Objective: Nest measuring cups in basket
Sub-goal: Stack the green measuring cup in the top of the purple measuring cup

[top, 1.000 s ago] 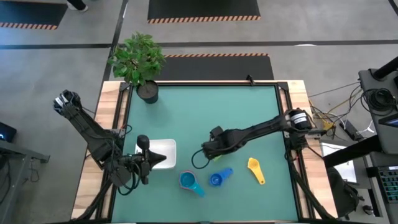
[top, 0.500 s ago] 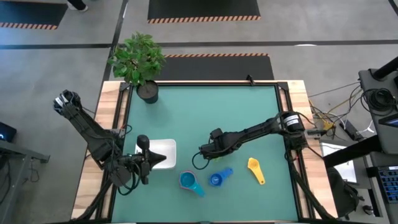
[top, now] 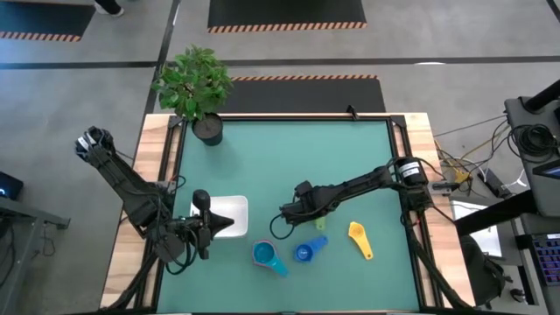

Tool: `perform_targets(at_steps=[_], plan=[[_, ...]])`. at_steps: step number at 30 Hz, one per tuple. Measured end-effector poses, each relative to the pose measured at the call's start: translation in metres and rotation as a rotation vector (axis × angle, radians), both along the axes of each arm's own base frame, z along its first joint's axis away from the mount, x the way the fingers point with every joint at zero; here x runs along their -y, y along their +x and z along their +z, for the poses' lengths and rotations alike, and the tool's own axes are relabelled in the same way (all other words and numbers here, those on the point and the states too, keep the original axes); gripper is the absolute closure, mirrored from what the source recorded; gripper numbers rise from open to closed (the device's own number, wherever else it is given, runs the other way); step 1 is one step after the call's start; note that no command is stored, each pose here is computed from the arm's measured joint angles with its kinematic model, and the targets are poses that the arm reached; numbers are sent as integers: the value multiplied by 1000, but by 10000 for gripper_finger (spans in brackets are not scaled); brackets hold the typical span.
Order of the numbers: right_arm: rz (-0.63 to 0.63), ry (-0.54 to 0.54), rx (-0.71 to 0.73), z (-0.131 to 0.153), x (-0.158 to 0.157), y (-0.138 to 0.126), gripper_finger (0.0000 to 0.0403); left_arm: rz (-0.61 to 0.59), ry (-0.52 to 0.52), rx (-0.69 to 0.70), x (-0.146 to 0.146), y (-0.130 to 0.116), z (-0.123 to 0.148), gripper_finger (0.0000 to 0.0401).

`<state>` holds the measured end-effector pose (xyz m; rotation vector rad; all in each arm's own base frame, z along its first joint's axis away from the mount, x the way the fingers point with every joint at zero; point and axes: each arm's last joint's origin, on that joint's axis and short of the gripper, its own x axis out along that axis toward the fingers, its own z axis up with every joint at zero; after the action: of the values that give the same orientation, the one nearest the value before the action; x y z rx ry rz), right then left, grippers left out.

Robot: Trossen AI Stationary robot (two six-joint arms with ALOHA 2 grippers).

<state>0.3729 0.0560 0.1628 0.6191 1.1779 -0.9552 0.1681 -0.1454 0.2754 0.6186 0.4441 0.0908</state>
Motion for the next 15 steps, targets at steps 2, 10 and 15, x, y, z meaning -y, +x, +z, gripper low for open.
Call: perform_targets(at_steps=[2, 10, 15], plan=[[9, -1, -2, 0, 0, 0, 390, 0, 0, 0, 0, 0, 0, 401], [86, -3, 7, 11, -3, 2, 393, 0, -2, 2, 0, 0, 1, 401], [199, -3, 64, 33, -17, 10, 393, 0, -2, 2, 0, 0, 1, 401]])
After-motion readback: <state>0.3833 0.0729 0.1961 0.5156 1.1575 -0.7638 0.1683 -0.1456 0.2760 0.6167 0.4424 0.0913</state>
